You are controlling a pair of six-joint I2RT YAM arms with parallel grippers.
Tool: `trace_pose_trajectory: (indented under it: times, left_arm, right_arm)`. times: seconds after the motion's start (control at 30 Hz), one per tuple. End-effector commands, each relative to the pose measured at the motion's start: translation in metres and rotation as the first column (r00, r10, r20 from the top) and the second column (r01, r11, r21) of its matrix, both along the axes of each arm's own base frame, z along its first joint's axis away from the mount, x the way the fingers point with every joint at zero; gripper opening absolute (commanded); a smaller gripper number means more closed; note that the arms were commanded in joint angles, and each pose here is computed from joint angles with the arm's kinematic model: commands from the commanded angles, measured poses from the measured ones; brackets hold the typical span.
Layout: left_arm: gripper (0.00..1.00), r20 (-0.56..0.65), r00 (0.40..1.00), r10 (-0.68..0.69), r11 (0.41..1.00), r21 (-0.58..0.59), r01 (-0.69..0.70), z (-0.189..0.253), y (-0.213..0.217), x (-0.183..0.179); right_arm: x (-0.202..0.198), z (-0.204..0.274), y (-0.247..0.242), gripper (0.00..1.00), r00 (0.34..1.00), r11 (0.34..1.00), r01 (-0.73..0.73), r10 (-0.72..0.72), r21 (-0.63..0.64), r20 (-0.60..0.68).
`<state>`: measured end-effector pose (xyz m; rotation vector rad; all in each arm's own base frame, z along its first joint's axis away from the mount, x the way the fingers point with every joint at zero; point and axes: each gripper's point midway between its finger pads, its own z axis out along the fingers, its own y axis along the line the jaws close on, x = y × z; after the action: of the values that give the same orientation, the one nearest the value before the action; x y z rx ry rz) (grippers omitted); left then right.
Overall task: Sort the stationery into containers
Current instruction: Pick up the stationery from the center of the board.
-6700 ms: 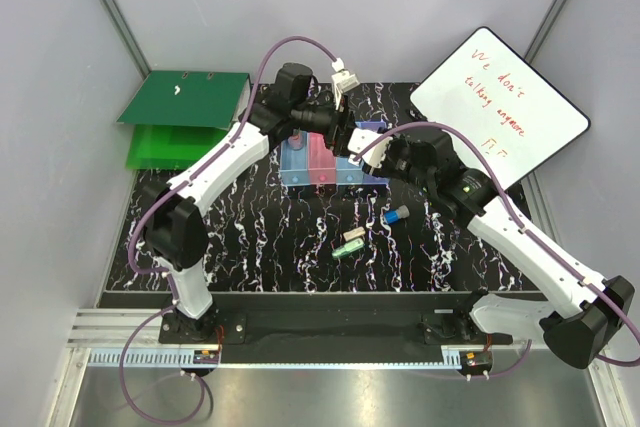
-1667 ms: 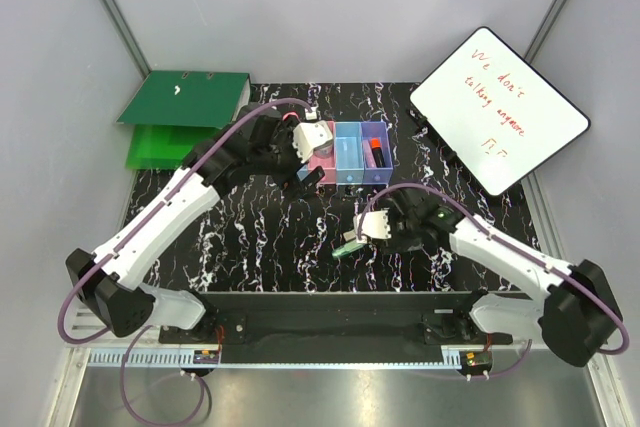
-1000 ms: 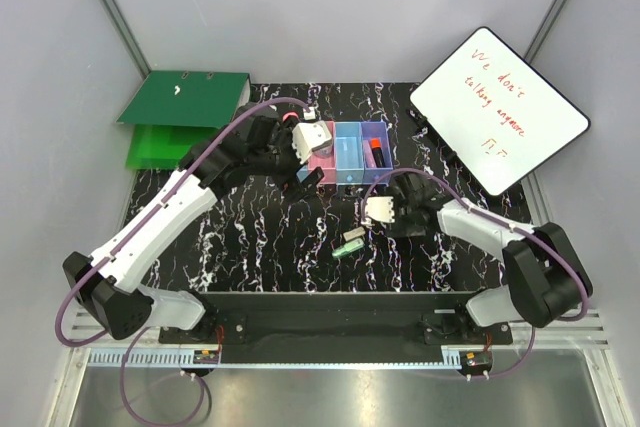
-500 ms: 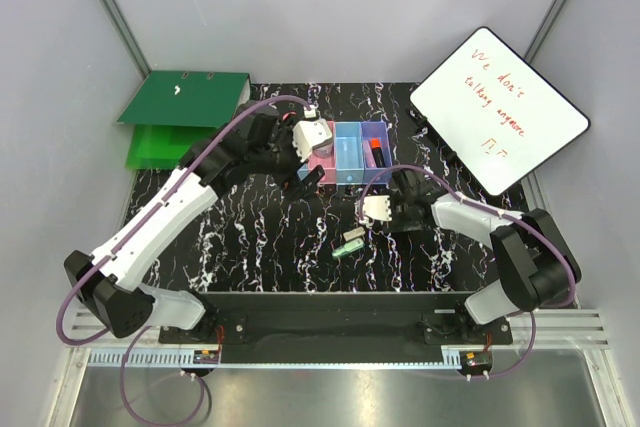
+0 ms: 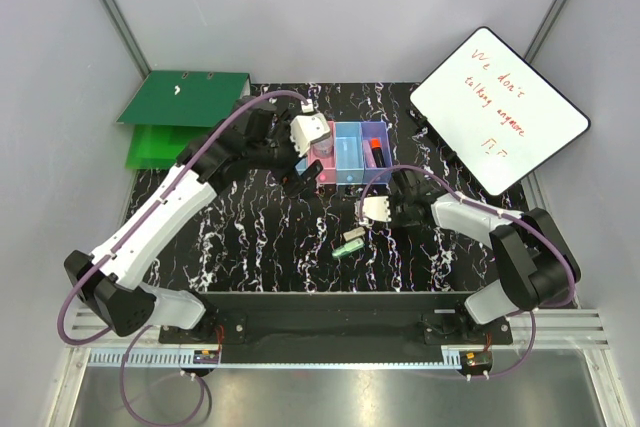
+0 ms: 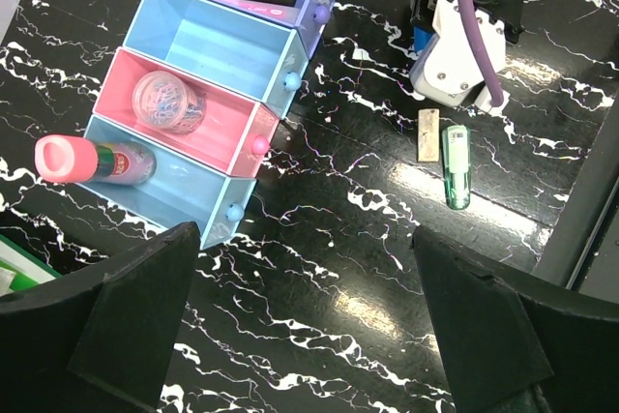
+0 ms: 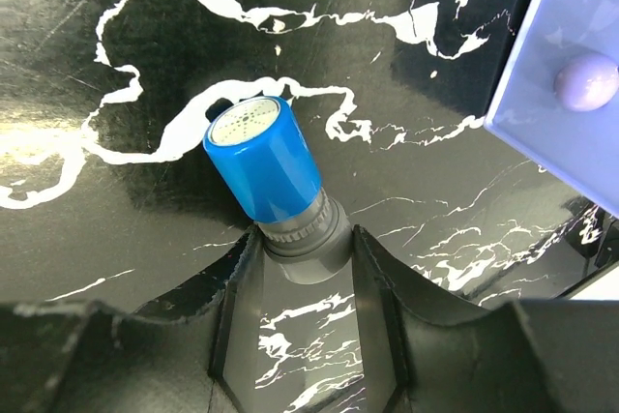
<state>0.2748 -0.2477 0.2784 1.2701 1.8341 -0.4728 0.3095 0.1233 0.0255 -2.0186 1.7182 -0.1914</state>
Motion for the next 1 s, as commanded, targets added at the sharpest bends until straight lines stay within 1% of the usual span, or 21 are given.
trace_pose_trajectory:
  times: [0.0,0.03,0.07,0.1,0.17,0.37,0.57,0.67,0.73,0.77,0.83,0.87,0.93,0.97]
  left_arm:
    - [0.99,0.062,0.998,-0.007,0.999,-0.036,0.010,0.025,-0.002,0.006]
    - [0.99,0.063,0.998,-0.006,0.999,-0.033,0.008,0.025,-0.001,0.007]
    - [0.99,0.063,0.998,-0.009,0.999,-0.032,0.011,0.025,-0.001,0.007]
    - [0.99,0.061,0.998,-0.008,0.999,-0.032,0.010,0.025,-0.001,0.006]
    - [0.99,0.056,0.998,-0.012,0.999,-0.029,0.013,0.023,-0.001,0.005]
    - [0.99,0.028,1.000,-0.012,1.000,-0.021,0.012,0.013,0.001,0.003]
    - [0.99,-0.031,0.999,-0.013,1.000,-0.021,0.012,-0.004,0.000,-0.001]
    - [0.99,-0.045,0.999,-0.011,1.000,-0.020,0.010,-0.009,-0.002,0.000]
    - [0.99,-0.057,0.998,-0.007,1.000,-0.025,0.006,-0.012,-0.003,0.000]
    - [0.99,-0.055,0.998,-0.008,0.999,-0.035,0.006,-0.012,-0.005,0.001]
    - [0.99,-0.066,0.998,-0.001,0.999,-0.055,-0.002,-0.012,-0.008,0.003]
    - [0.99,-0.075,0.997,-0.007,0.998,-0.063,0.003,-0.013,-0.011,0.002]
    - [0.99,-0.087,0.996,0.006,0.996,-0.085,-0.013,-0.012,-0.015,0.006]
    - [0.99,-0.098,0.995,0.004,0.996,-0.092,-0.013,-0.013,-0.018,0.007]
  right_arm:
    - [-0.003,0.004,0.007,0.15,0.999,0.999,-0.041,0.042,0.026,-0.022]
    - [-0.005,0.006,0.007,0.13,0.999,0.999,-0.044,0.044,0.028,-0.028]
    - [-0.007,0.006,0.007,0.08,0.998,0.998,-0.050,0.051,0.028,-0.033]
    - [-0.008,0.007,0.007,0.06,0.998,0.998,-0.055,0.056,0.030,-0.031]
    - [-0.009,0.017,0.010,0.05,0.998,0.997,-0.062,0.063,0.052,-0.023]
    - [-0.009,0.056,0.023,0.06,1.000,0.985,0.003,-0.001,0.173,-0.012]
    - [-0.010,0.098,0.034,0.05,0.996,0.943,0.078,-0.089,0.322,0.019]
    - [-0.009,0.118,0.039,0.05,0.985,0.900,0.159,-0.174,0.405,0.000]
    - [-0.007,0.136,0.043,0.05,0.981,0.875,0.169,-0.196,0.453,0.011]
    - [-0.007,0.141,0.044,0.05,0.974,0.853,0.204,-0.228,0.480,-0.009]
    - [-0.005,0.160,0.048,0.05,0.965,0.819,0.228,-0.262,0.527,-0.011]
    - [-0.004,0.172,0.050,0.05,0.956,0.787,0.254,-0.292,0.562,-0.022]
    - [-0.002,0.184,0.053,0.05,0.948,0.755,0.276,-0.316,0.594,-0.038]
    - [0.000,0.195,0.056,0.05,0.940,0.724,0.295,-0.337,0.624,-0.053]
